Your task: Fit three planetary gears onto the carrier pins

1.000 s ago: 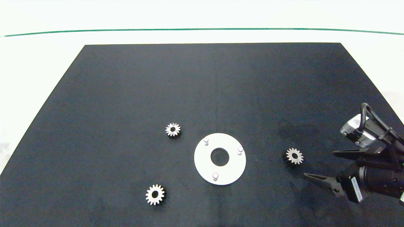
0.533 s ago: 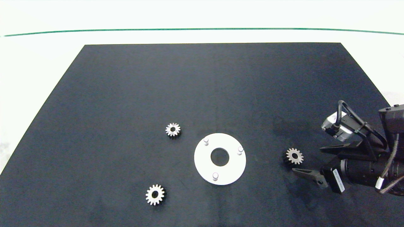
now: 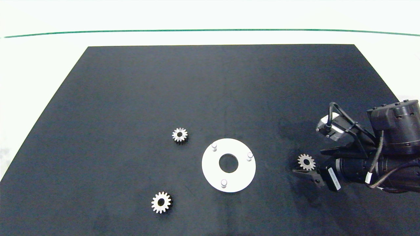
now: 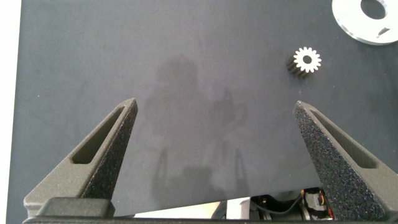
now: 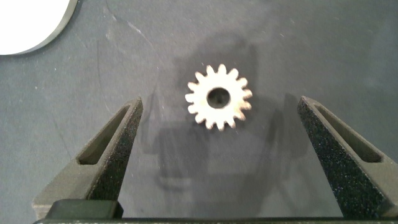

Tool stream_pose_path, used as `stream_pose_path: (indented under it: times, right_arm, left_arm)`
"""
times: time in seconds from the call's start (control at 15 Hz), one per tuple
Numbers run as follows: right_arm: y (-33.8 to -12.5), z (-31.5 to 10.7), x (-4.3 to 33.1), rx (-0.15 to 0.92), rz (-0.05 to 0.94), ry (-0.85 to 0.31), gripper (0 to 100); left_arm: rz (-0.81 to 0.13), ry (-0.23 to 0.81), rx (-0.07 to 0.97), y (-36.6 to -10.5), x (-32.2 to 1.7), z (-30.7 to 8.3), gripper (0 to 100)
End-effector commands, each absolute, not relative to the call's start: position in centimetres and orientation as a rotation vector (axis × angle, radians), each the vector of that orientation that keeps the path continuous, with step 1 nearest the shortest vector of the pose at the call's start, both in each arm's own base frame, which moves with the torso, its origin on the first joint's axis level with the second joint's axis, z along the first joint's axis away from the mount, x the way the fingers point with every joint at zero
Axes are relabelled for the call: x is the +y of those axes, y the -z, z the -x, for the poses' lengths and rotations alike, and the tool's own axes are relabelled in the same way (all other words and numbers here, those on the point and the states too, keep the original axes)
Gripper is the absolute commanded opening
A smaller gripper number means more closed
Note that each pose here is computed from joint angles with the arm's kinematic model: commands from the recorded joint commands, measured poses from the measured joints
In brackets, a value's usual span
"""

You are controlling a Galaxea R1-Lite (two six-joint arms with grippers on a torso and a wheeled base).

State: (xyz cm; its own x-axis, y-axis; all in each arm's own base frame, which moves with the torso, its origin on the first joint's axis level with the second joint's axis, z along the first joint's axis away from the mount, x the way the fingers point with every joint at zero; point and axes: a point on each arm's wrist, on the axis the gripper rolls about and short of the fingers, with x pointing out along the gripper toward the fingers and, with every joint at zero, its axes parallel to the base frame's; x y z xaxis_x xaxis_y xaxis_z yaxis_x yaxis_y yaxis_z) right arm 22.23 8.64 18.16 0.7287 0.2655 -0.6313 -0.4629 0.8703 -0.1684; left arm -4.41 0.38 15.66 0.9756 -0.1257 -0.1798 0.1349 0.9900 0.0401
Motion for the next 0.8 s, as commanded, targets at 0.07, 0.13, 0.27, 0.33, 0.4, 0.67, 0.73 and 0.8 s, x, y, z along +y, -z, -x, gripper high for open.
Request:
stream_pose_path:
  times: [0.07, 0.13, 0.27, 0.33, 0.4, 0.67, 0.73, 0.8]
  right_arm:
    - [-17.76, -22.68, 9.03, 0.654, 0.334, -0.419, 100]
    - [-17.61, -22.74, 9.05, 0.660, 0.335, -0.420, 100]
    - [-17.61, -22.76, 9.02, 0.661, 0.335, -0.417, 100]
    - [-17.59, -22.84, 9.04, 0.661, 0.336, -0.415, 99]
    - [-17.59, -22.88, 9.06, 0.661, 0.336, -0.415, 96]
    - [-17.34, -23.12, 9.44, 0.660, 0.342, -0.423, 88]
    - [-17.28, -23.13, 9.47, 0.662, 0.345, -0.420, 87]
    - [-17.28, -23.11, 9.51, 0.661, 0.345, -0.422, 84]
  left_arm:
    - [-0.052, 0.134, 0.180, -15.65, 0.38, 4.42, 100]
    - [-0.053, 0.134, 0.183, -15.67, 0.38, 4.37, 100]
    - [-0.052, 0.136, 0.183, -15.67, 0.38, 4.37, 100]
    - [-0.052, 0.136, 0.183, -15.67, 0.38, 4.37, 100]
    - [-0.054, 0.136, 0.181, -15.66, 0.38, 4.40, 100]
    - [-0.052, 0.136, 0.178, -15.65, 0.38, 4.45, 100]
    - [-0.054, 0.137, 0.175, -15.66, 0.38, 4.47, 100]
    - [-0.054, 0.136, 0.175, -15.72, 0.39, 4.48, 100]
